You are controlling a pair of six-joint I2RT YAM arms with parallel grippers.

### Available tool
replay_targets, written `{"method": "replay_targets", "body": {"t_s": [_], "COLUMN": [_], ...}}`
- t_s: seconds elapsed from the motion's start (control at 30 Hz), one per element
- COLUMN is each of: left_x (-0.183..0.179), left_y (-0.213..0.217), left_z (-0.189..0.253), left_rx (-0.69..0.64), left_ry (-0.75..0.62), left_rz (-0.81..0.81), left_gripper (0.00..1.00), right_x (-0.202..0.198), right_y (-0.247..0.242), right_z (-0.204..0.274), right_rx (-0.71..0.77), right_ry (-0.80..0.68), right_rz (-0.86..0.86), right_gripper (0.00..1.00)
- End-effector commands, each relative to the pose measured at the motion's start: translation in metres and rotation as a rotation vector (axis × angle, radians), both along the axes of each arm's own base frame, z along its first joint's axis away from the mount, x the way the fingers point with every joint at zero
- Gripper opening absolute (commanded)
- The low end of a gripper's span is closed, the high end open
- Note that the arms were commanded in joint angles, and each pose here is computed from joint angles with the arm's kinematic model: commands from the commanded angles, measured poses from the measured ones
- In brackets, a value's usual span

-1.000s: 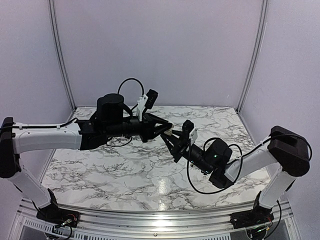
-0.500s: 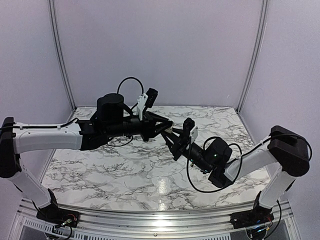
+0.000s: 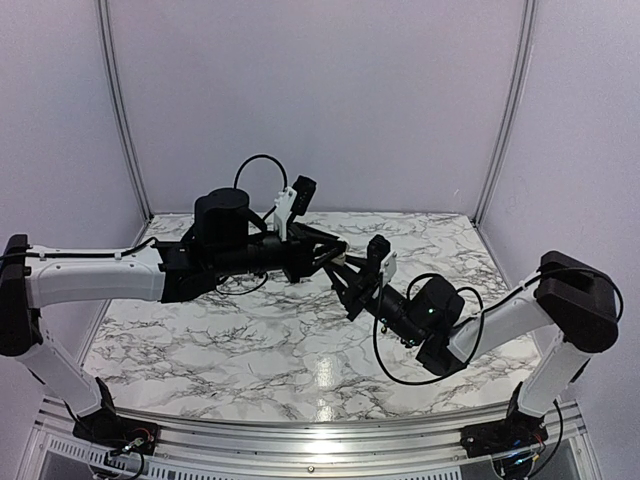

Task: Insert the wireless bluetooth earbuds into the charging case
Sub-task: Insert the right earbud into the right side groove of the charging case.

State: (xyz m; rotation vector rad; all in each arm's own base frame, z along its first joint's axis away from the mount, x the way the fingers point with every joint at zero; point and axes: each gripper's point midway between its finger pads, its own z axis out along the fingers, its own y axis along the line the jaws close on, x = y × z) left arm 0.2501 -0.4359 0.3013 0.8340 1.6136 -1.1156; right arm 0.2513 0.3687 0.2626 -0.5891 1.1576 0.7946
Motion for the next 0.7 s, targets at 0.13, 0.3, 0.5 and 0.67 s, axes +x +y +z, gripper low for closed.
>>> {"method": "replay_targets", "body": {"t_s": [0.13,0.3,0.5,0.67], "left_x": [0.0124,0.0163,0.0179,0.0191], "left_y": [0.0027,0.0062,0.0073,0.0084], "left_z": [-0.0108,-0.01,-0.0122,-0.0109], "left_rx": [0.037,0.044,0.055,0.06], "left_ry": [0.015,0.004,0.004,-0.001], "left_rz": [0.062,0.092,0.102,0.111], "left_gripper": [0.28,0.28,0.31,0.33], "right_x": [-0.0108,-0.0105,-0.0111,-0.0139], "right_y": [0.0002,-0.001,-0.0009,0.0008], "right_z": [0.0382,0.0382,0.0348,0.0317], "right_rx": [0.126,0.13,0.126,0.138], "right_ry": [-0.071,-0.069,-0.061,-0.034], "right_rz": [0.037,0.035,0.038,0.07], "right_gripper": [0.0,0.0,0.0,0.0]}}
